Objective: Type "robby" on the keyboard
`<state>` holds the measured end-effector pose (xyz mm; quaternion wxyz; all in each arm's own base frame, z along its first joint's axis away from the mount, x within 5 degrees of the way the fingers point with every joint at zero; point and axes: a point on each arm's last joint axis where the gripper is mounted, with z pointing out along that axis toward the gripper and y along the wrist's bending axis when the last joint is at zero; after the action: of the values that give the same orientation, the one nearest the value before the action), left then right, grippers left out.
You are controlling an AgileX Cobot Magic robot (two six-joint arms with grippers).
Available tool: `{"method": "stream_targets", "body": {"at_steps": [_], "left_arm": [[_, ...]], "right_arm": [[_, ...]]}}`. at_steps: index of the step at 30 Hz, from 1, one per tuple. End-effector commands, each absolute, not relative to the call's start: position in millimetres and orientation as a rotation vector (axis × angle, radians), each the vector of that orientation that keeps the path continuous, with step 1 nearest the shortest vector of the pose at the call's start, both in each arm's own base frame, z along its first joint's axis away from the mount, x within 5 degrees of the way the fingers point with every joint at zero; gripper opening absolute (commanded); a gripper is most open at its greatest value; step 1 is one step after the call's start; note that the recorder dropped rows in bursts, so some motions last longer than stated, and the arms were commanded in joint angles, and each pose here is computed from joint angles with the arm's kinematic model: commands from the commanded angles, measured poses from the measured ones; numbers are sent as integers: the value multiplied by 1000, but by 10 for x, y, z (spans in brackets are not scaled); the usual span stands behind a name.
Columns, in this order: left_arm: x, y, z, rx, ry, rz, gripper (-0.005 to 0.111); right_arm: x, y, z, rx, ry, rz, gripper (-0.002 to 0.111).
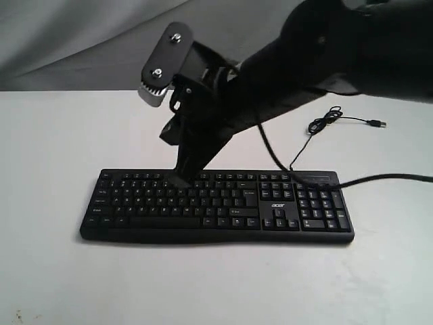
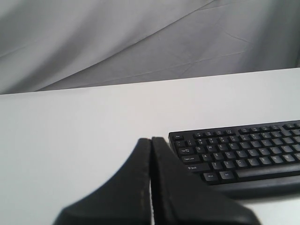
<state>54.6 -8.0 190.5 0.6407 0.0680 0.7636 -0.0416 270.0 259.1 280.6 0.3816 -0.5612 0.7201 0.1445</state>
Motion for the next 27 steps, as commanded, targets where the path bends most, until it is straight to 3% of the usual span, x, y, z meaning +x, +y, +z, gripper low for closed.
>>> {"method": "stream_targets", "body": {"at_steps": [1,12,19,27], "left_arm": [[545,-83,1897,161,1736,-97,0],[545,-83,1897,161,1736,-97,0],[545,-83,1897,161,1736,-97,0],[545,-83,1897,161,1736,-97,0]], "right_arm": [[2361,2335,3136,-1155,1692,332,0],[1488,1459,3622,-779,1412,357,0],[1190,1123,3702,-575,1416,527,0],[937,850,3918,-523,1271,531,0]]}}
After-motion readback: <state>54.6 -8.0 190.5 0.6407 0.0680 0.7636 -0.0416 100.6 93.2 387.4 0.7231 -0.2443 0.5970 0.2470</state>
